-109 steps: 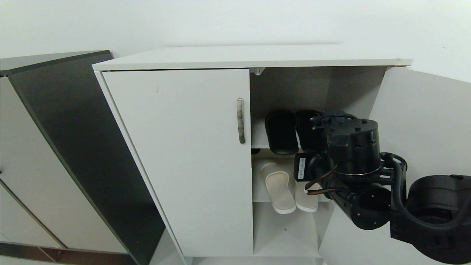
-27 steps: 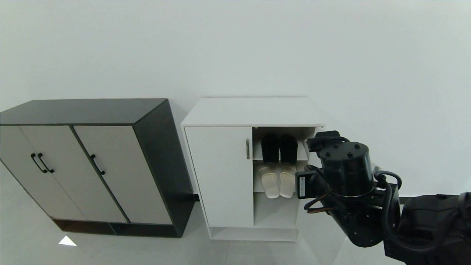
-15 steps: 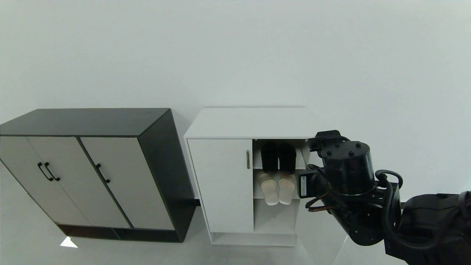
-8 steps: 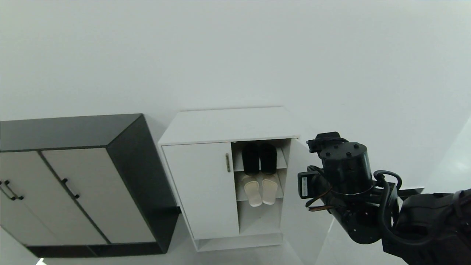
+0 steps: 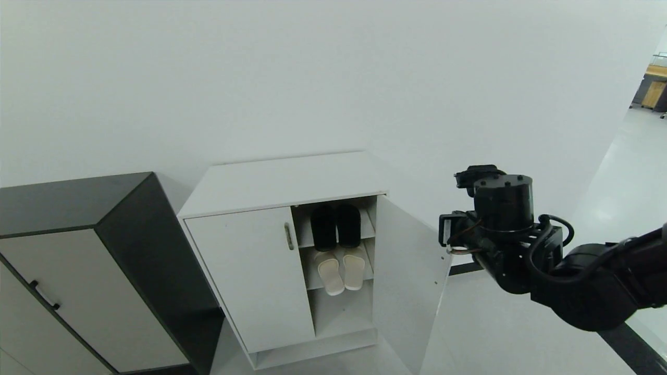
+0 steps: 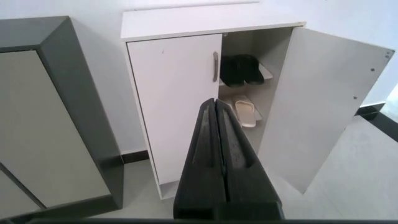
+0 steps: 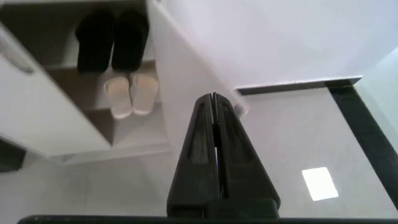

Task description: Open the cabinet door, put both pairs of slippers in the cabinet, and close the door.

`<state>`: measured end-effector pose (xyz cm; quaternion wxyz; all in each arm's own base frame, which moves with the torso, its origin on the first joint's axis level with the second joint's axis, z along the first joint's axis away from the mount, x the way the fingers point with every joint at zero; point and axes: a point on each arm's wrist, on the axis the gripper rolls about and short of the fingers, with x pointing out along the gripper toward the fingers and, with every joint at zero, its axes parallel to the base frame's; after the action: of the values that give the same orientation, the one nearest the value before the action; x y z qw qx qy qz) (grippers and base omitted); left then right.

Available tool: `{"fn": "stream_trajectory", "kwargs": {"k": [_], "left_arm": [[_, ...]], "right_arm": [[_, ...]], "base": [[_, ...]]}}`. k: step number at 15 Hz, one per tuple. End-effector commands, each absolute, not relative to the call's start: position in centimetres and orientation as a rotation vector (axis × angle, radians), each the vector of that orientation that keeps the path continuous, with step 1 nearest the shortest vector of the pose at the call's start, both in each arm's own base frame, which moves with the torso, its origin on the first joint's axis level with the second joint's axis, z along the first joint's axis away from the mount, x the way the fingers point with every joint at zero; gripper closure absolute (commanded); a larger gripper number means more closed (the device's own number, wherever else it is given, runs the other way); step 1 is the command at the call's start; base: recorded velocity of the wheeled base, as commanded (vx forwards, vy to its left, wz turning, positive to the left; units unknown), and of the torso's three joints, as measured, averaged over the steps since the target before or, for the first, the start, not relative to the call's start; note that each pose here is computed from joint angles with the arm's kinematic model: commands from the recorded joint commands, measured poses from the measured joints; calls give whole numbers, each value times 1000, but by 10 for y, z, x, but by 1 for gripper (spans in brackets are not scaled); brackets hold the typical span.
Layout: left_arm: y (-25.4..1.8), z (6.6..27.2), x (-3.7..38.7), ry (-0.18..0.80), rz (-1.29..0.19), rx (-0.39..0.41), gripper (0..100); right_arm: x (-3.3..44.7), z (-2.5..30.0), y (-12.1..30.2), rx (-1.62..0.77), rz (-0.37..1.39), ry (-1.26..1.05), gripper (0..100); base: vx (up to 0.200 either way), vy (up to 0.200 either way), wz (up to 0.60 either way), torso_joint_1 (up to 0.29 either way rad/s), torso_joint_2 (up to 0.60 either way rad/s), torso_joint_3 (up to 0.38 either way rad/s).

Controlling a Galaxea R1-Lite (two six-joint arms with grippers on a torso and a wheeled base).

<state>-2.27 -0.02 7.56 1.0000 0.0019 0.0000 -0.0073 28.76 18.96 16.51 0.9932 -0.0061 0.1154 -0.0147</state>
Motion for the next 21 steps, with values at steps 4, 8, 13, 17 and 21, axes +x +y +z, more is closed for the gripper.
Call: {"fn": "stream_trajectory", "kwargs": {"k": [4,8,13,17,21], "left_arm": [[0,76,-23,0,-17,5,100],[0,76,-23,0,-17,5,100],[0,76,-23,0,-18,5,100],[0,76,-23,0,-17,5,100],[0,76,-23,0,-17,5,100]], "right_arm": [[322,182,176,49,-41,337,100],[348,181,172,77,-58,361,100],[391,155,162,110,-79,341,100],[421,121,156,116,-86,363,100],[435,97,154,107,-100,395,100]], "base": [[-100,0,0,1,0,0],[-200,0,0,-2,2,0],[0,0,0,0,0,0],[0,0,0,0,0,0],[0,0,0,0,0,0]]}}
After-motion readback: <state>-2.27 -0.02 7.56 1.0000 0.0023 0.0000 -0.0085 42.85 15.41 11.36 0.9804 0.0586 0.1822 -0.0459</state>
